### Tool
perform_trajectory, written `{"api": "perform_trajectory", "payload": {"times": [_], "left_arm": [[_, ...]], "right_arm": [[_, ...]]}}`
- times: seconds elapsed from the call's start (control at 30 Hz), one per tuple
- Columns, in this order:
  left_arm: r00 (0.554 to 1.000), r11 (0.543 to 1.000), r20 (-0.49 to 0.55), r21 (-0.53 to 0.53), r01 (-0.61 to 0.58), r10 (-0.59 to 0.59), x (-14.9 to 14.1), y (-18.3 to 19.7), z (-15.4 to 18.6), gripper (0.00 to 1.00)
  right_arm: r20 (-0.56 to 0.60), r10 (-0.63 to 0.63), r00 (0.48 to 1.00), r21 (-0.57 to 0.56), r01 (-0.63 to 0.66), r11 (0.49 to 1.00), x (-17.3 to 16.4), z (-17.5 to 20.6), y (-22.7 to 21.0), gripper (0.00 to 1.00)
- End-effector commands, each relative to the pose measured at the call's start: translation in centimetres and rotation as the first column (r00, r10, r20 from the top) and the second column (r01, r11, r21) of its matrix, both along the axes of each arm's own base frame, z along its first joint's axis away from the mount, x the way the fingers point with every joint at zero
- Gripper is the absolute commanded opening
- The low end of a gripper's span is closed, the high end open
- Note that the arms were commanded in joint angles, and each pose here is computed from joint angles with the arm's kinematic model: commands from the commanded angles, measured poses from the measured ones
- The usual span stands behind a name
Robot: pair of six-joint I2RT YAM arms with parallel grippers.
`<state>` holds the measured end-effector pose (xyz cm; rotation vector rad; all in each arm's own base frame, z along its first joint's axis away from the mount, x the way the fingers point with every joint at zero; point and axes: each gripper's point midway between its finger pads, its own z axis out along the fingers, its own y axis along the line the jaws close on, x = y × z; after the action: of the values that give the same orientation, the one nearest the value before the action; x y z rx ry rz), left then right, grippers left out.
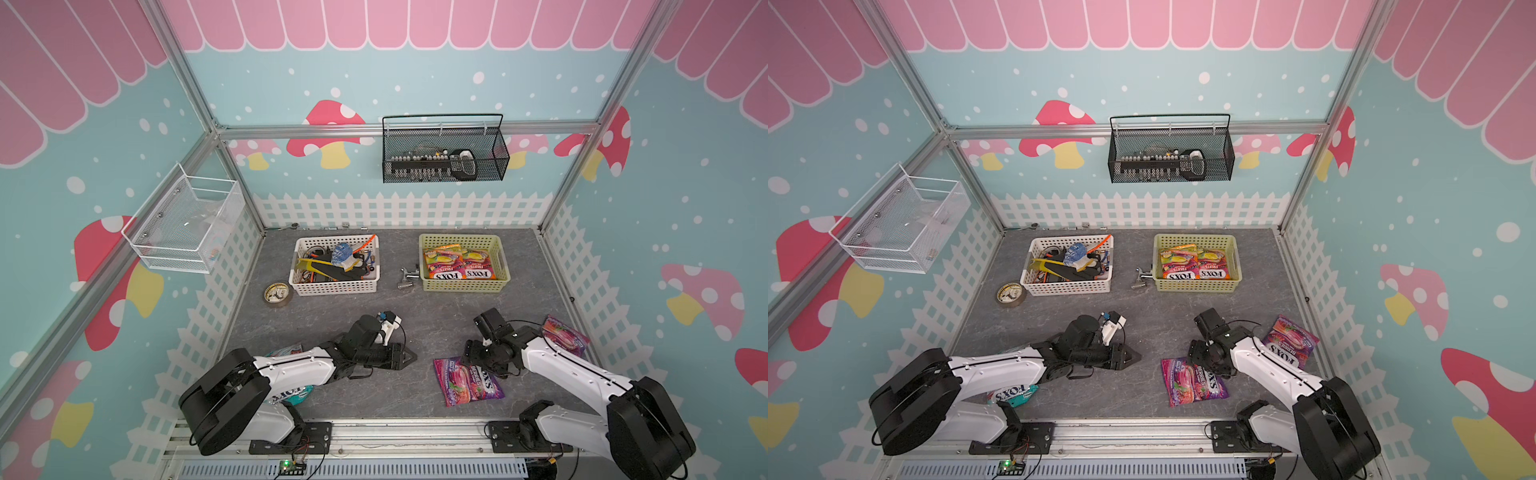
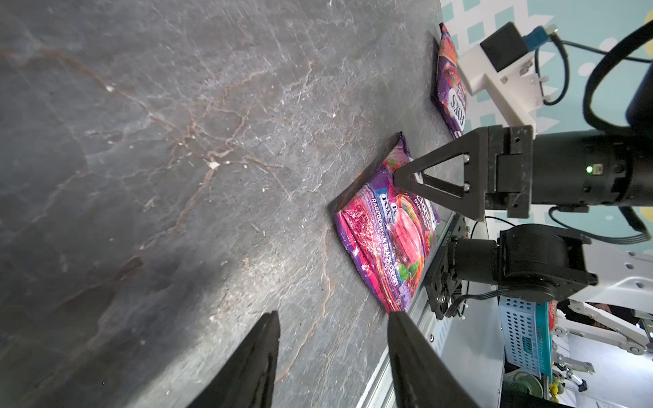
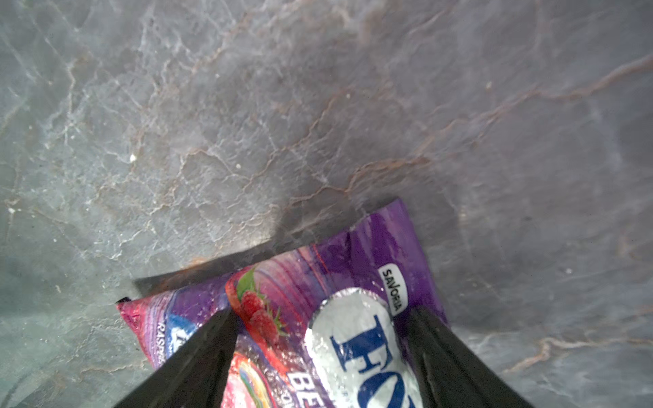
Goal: Put the candies in the basket
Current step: Adjust the candie at the center of the board.
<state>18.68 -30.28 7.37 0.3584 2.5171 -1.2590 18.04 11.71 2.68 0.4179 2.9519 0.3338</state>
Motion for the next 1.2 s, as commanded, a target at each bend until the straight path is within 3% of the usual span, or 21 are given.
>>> {"api": "perform_trajectory", "payload": {"times": [0.0, 0.27, 0.47, 0.63, 0.9, 1.17], "left_arm": [[1.0, 0.999, 0.007, -0.041, 0.011, -0.011, 0.2, -1.2, 1.0, 0.56], [0.997, 0.999, -0.062, -0.014, 0.035, -0.035, -1.4, -1.0, -0.9, 0.57], [0.994, 0.995, -0.057, -0.018, 0.093, -0.094, -2.7, -1.9, -0.8, 0.58], [0.991, 0.994, -0.086, 0.022, 0.107, -0.104, -3.0, -1.7, -2.2, 0.62], [0.98, 0.986, -0.151, 0.084, 0.142, -0.128, -4.2, -1.1, -4.4, 0.65], [0.983, 0.975, -0.152, 0.181, 0.131, -0.103, -3.6, -0.3, -6.5, 0.45]], "right_arm": [[-0.031, 0.01, 0.999, 0.076, -0.008, 0.997, -0.9, -0.2, 1.9, 0.81], [0.013, 0.061, 0.998, 0.235, -0.063, 0.97, -0.5, 1.2, 6.3, 0.78], [0.018, 0.046, 0.999, 0.132, -0.048, 0.99, -0.5, 0.9, 4.5, 0.78], [-0.047, -0.019, 0.999, -0.004, 0.019, 1.0, -2.6, 1.2, 1.1, 0.84], [-0.143, -0.103, 0.984, 0.046, 0.111, 0.993, -6.6, 0.9, -0.1, 0.86], [-0.16, -0.153, 0.975, 0.101, 0.17, 0.98, -7.3, 0.5, 0.3, 0.87]]}}
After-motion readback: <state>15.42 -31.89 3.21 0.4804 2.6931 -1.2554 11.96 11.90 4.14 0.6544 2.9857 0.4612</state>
